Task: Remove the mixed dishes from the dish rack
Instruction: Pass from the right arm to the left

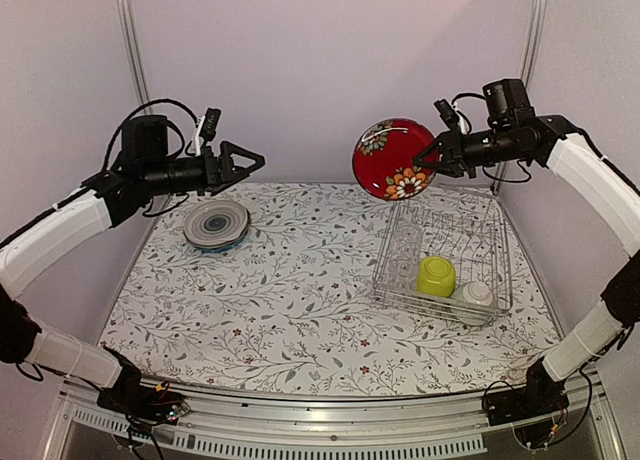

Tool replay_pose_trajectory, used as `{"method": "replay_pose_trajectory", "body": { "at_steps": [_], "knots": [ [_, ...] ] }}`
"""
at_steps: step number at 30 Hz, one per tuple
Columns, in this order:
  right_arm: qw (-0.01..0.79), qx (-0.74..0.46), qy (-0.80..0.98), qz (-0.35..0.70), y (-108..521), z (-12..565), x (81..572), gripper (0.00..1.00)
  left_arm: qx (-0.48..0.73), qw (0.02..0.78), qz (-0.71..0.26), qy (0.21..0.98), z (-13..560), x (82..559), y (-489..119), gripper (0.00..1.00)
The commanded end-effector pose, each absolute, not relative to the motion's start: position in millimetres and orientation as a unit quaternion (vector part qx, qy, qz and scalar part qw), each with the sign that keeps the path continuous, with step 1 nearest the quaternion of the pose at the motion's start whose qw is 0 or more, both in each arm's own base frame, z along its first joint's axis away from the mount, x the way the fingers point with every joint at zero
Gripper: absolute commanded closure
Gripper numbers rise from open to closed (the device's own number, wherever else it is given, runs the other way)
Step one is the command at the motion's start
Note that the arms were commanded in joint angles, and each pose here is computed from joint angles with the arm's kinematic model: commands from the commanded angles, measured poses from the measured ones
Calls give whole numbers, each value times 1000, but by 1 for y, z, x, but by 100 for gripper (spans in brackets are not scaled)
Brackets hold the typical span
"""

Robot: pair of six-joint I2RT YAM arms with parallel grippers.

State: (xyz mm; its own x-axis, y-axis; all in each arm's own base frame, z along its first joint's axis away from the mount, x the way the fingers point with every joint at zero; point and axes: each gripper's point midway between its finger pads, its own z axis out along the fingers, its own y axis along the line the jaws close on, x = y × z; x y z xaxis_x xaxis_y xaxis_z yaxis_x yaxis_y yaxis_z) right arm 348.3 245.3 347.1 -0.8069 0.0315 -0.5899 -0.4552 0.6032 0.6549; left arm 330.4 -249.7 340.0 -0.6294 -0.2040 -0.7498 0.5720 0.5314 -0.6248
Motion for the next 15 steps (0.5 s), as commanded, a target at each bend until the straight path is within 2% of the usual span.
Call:
{"method": "replay_pose_trajectory", "body": {
  "at_steps": [1, 7, 15],
  "knots": [
    [327, -194, 781, 495, 270, 389, 321, 100, 173, 383, -493, 761, 343, 315, -290, 12],
    [300, -227, 773, 511, 296, 369, 300, 100, 213, 332, -501, 770, 326, 301, -341, 25],
    [284, -251, 765, 521, 315, 365, 285, 100, 240, 308, -498, 774, 314, 291, -373, 40]
  ]
}}
